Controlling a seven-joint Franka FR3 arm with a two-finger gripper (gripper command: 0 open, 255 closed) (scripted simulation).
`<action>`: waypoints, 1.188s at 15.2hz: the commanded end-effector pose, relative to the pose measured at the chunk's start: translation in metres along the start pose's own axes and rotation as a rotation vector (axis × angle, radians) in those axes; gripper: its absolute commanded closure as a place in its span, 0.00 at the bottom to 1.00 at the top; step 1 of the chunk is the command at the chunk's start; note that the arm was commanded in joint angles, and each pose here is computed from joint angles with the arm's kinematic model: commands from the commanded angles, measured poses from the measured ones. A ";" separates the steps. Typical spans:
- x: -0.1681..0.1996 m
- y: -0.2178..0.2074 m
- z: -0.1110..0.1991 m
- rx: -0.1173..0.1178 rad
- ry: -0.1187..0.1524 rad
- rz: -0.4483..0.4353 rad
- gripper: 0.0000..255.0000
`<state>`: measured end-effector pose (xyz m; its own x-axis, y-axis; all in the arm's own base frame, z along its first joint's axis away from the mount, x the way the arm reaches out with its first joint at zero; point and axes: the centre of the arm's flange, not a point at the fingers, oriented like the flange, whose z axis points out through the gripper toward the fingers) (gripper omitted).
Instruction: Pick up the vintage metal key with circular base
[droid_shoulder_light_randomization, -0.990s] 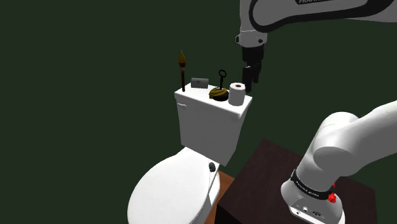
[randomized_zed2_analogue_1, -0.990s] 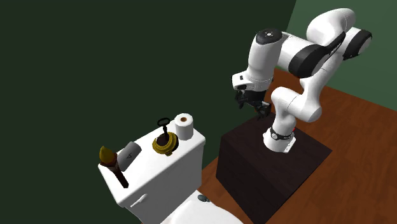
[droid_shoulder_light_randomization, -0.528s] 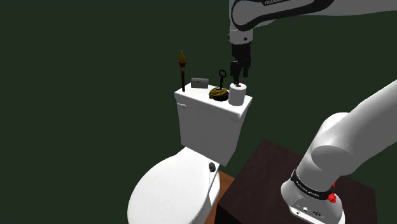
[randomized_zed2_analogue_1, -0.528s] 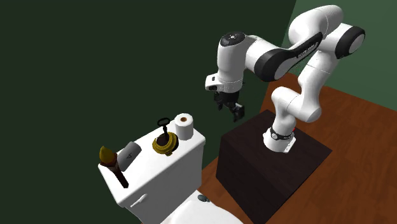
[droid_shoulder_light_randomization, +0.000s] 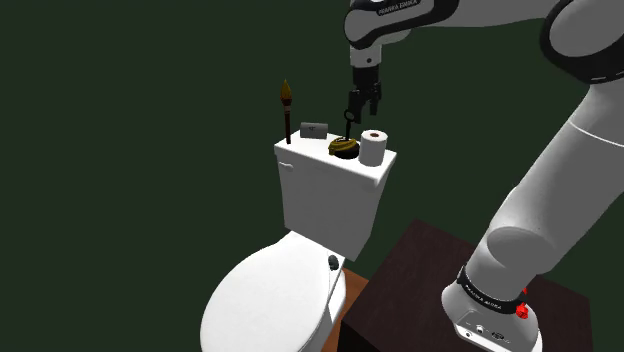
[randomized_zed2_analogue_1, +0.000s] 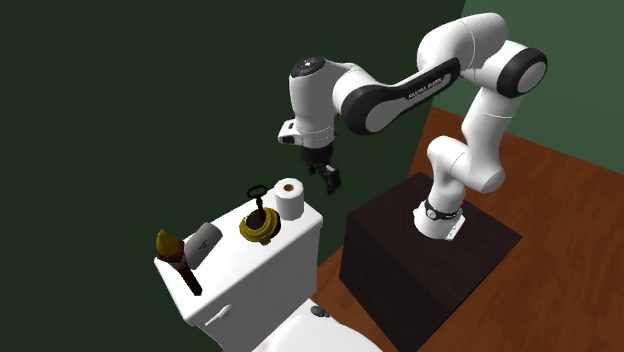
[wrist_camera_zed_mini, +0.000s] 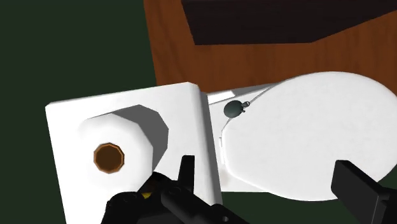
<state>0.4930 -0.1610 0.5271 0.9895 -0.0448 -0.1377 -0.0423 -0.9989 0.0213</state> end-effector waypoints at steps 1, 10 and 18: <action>0.020 0.019 0.000 0.007 0.002 0.023 0.00; 0.106 0.104 0.006 0.041 0.010 0.121 0.00; 0.137 0.136 0.030 0.053 0.013 0.157 0.00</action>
<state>0.6190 -0.3029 0.4868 0.9718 -0.2003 -0.1245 -0.2032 -0.9791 -0.0113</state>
